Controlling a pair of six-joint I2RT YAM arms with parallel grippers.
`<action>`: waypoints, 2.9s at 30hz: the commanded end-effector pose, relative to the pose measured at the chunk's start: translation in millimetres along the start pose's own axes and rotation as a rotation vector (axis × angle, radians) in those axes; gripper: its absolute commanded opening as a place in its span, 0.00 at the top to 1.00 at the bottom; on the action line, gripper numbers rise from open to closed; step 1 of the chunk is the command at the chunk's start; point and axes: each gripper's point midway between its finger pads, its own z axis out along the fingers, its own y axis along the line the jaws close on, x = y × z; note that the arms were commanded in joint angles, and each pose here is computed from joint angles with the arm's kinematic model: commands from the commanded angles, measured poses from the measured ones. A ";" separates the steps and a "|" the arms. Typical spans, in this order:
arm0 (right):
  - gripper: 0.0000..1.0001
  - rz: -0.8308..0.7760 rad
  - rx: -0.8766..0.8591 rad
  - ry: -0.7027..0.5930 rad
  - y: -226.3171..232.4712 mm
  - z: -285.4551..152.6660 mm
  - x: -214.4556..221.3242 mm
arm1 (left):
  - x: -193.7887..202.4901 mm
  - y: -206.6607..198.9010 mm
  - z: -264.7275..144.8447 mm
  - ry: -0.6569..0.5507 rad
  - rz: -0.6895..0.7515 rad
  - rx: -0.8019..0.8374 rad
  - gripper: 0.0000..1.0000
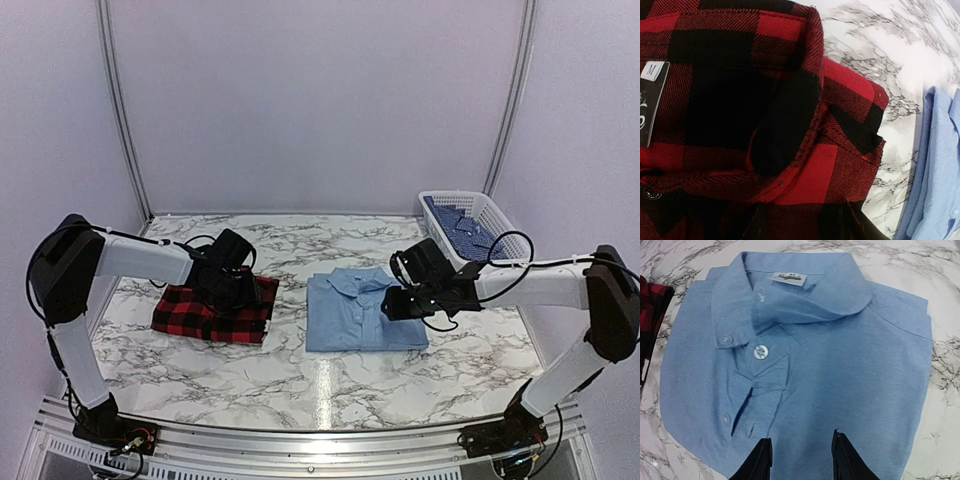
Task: Fold and stack the long sleeve shirts
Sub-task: Move the square-folded shirt to the center of the board, then pick up the square-folded shirt from the center of the board.
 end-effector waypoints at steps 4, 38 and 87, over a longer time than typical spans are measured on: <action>0.62 0.048 -0.007 -0.051 -24.6 -12.2 -13.0 | 25.9 -27.0 17.6 0.120 0.024 0.050 0.46; 0.56 0.236 -0.136 -0.088 -86.6 -15.4 -19.5 | 35.8 -145.6 -12.4 0.122 0.263 0.268 0.34; 1.00 0.157 -0.037 0.023 -72.1 19.2 -4.3 | 40.1 -183.6 23.5 0.047 0.222 0.205 1.00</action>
